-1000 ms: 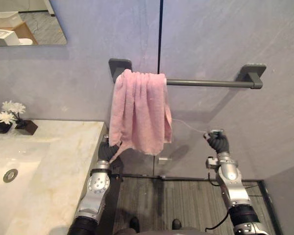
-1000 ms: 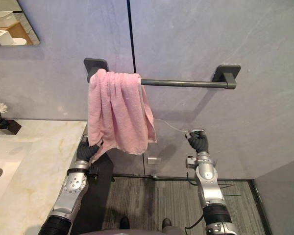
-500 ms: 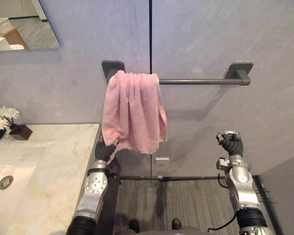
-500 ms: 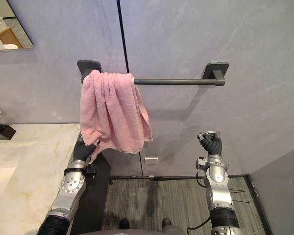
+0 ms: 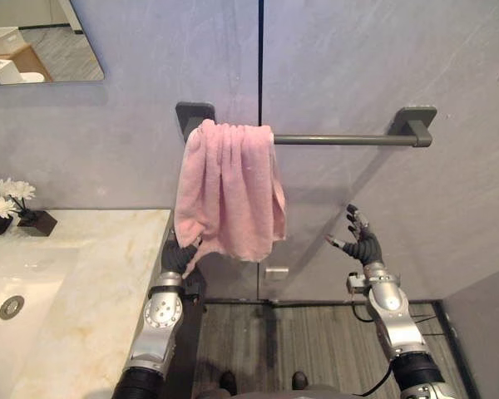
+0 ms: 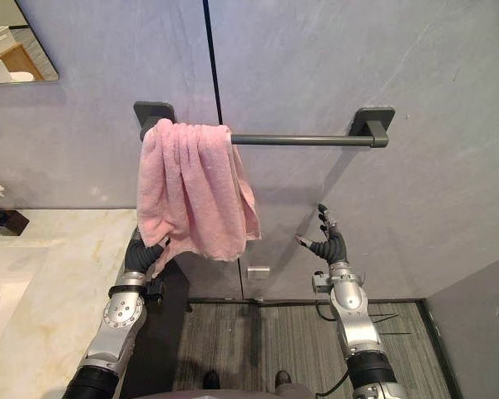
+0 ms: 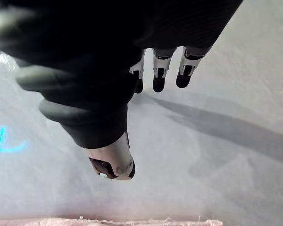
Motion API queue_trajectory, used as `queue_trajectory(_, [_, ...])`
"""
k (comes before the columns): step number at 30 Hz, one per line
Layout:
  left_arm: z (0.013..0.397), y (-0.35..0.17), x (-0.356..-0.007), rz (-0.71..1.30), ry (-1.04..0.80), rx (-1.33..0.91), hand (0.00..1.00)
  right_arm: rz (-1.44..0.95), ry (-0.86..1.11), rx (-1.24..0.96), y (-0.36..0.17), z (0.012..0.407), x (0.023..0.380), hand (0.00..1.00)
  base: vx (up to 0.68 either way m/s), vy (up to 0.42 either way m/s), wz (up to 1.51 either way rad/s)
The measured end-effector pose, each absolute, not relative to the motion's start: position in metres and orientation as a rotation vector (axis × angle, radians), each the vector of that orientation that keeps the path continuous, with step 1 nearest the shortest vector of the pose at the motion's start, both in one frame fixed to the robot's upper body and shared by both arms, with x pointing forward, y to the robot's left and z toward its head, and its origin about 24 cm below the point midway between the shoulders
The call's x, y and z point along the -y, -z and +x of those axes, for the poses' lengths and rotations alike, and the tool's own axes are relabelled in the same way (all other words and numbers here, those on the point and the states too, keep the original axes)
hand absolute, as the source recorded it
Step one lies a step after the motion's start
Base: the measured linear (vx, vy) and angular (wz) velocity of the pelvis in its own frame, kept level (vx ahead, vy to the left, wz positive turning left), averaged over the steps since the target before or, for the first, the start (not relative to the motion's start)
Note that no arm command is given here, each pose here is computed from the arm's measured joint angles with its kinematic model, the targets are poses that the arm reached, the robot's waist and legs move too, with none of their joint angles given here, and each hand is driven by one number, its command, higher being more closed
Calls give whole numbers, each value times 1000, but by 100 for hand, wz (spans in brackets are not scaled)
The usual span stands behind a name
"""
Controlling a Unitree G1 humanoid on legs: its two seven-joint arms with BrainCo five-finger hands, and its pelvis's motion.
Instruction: Organize washtable
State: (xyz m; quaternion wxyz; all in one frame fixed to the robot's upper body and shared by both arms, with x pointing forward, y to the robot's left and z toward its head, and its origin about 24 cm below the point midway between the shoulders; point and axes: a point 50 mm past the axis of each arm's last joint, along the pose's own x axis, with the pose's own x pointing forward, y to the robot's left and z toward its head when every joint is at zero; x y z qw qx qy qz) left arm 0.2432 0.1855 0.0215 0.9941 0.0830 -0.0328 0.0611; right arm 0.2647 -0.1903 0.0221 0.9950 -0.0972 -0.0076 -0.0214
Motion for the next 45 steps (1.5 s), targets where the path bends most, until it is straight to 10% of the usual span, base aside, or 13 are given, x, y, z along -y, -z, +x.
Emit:
queue_trajectory(19, [242, -17, -164, 156, -41, 52, 100, -232, -280, 72, -33, 278, 120, 0, -8, -8, 3])
queue_trajectory(20, [242, -16, -164, 156, -39, 52, 100, -232, -287, 76, -33, 279, 118, 100, 0, 0, 0])
queue_trajectory(45, [242, -16, -160, 141, -38, 53, 100, -201, -284, 60, -34, 287, 107, 100, -20, -11, 1])
